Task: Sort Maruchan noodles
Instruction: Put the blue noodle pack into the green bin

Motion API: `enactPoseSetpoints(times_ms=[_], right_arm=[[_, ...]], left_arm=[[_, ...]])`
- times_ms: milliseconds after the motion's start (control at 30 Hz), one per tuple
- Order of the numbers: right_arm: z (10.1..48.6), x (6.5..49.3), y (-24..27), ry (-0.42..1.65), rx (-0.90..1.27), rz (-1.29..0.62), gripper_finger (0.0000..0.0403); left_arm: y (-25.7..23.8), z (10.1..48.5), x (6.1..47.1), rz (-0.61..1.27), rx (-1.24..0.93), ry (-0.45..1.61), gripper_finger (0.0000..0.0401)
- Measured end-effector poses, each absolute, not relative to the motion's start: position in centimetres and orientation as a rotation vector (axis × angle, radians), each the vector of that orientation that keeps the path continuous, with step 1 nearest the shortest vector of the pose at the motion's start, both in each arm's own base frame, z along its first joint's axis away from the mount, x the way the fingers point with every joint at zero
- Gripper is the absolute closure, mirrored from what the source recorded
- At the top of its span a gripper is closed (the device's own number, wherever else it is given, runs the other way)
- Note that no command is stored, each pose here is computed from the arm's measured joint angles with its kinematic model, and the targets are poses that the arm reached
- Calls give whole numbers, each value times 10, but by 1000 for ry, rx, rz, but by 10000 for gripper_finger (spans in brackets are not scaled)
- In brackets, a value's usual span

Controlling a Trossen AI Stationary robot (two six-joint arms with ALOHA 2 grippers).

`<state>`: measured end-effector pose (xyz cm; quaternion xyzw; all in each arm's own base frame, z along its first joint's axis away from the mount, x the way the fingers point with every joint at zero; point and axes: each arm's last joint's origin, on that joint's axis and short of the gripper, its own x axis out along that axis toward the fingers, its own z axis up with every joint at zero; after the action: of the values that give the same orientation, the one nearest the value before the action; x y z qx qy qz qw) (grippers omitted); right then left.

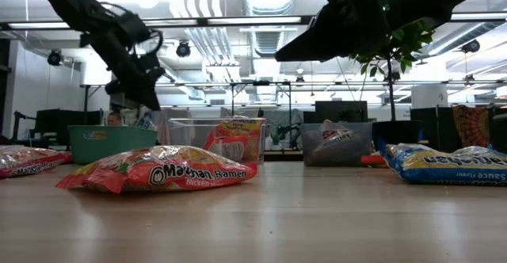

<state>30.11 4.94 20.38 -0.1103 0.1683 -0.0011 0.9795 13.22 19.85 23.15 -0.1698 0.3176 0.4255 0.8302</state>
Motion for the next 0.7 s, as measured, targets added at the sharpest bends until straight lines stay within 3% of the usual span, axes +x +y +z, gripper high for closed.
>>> enactPoseSetpoints(times_ms=[300,700], right_arm=[[226,313,49,318,-122,-26,344],[255,314,50,731,31,-22,344]], left_arm=[[119,234,152,613,-373,512,352],[28,229,173,169,-283,291,352]])
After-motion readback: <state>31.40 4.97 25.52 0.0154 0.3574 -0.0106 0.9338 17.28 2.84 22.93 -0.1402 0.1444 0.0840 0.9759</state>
